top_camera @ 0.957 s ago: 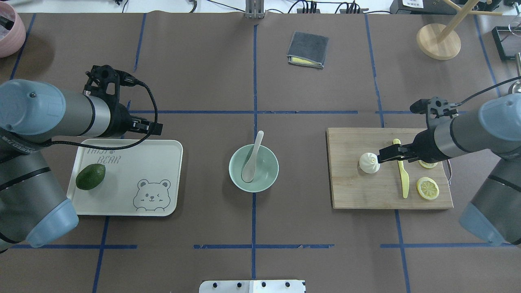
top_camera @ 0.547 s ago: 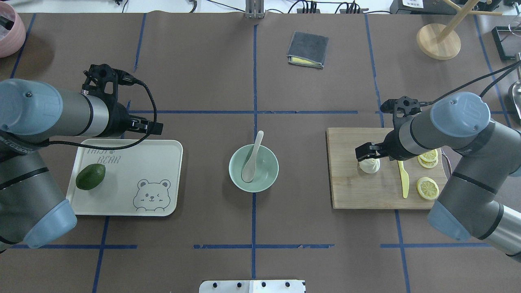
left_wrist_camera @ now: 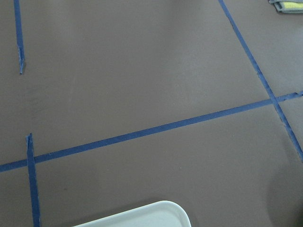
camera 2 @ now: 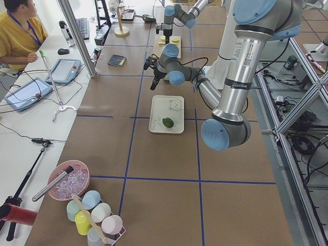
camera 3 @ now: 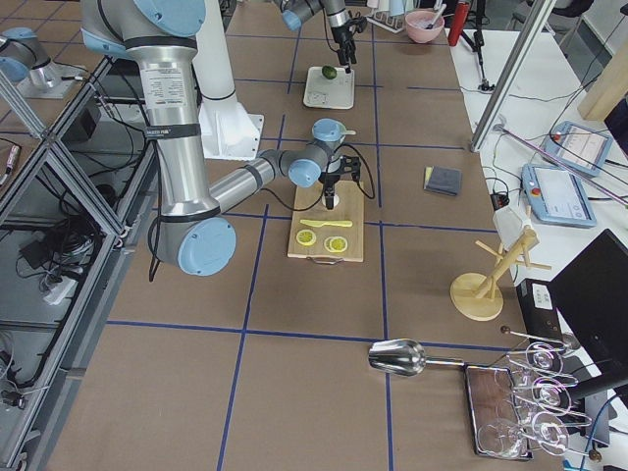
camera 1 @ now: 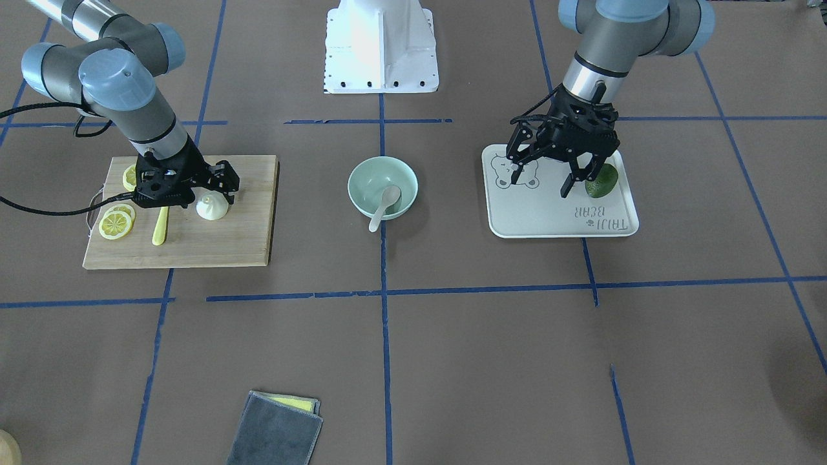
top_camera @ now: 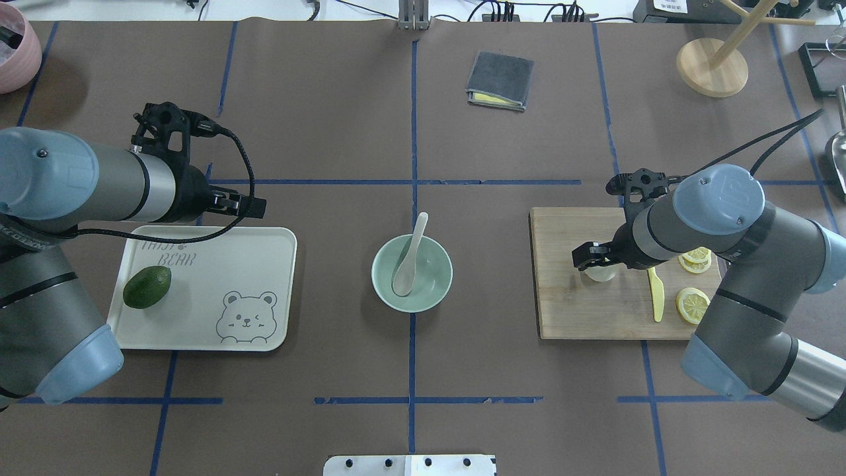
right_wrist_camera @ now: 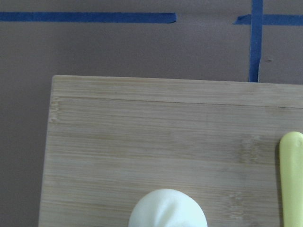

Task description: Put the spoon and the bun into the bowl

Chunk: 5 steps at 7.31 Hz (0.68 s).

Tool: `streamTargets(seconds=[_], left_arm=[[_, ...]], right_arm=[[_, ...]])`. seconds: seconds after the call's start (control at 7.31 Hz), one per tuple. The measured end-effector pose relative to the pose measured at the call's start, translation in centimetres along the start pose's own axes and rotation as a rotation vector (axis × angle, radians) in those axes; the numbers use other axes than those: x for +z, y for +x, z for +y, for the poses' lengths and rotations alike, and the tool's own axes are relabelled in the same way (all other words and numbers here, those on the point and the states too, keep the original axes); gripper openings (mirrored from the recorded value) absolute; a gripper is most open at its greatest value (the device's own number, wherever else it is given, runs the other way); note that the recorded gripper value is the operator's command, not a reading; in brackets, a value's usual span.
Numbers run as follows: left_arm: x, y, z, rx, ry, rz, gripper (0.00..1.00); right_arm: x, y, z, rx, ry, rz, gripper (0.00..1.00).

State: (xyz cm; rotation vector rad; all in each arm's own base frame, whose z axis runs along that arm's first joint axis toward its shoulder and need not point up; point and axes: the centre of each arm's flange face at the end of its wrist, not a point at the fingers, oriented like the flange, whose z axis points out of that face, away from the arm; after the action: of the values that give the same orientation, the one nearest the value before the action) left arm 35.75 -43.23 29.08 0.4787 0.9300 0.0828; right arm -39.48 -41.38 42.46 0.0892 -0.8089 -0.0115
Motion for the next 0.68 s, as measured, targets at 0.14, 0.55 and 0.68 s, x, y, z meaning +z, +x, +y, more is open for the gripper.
streamTargets(seconds=[0.14, 0.55, 0.68], left_arm=[[-0.17, 0.05, 0.01, -0.002, 0.002, 0.002, 0.95], [-0.39, 0.08, 0.04, -0.004, 0.003, 0.004, 0.95], [-0.52, 0.12, 0.05, -0.003, 0.004, 0.005, 0.95]], right_arm=[[0.28, 0.0, 0.09, 0.0, -0.004, 0.004, 0.47], [0.29, -0.19, 0.15, -0.002, -0.008, 0.002, 0.27], [-0.3, -0.76, 0.15, -0.007, -0.004, -0.012, 0.28]])
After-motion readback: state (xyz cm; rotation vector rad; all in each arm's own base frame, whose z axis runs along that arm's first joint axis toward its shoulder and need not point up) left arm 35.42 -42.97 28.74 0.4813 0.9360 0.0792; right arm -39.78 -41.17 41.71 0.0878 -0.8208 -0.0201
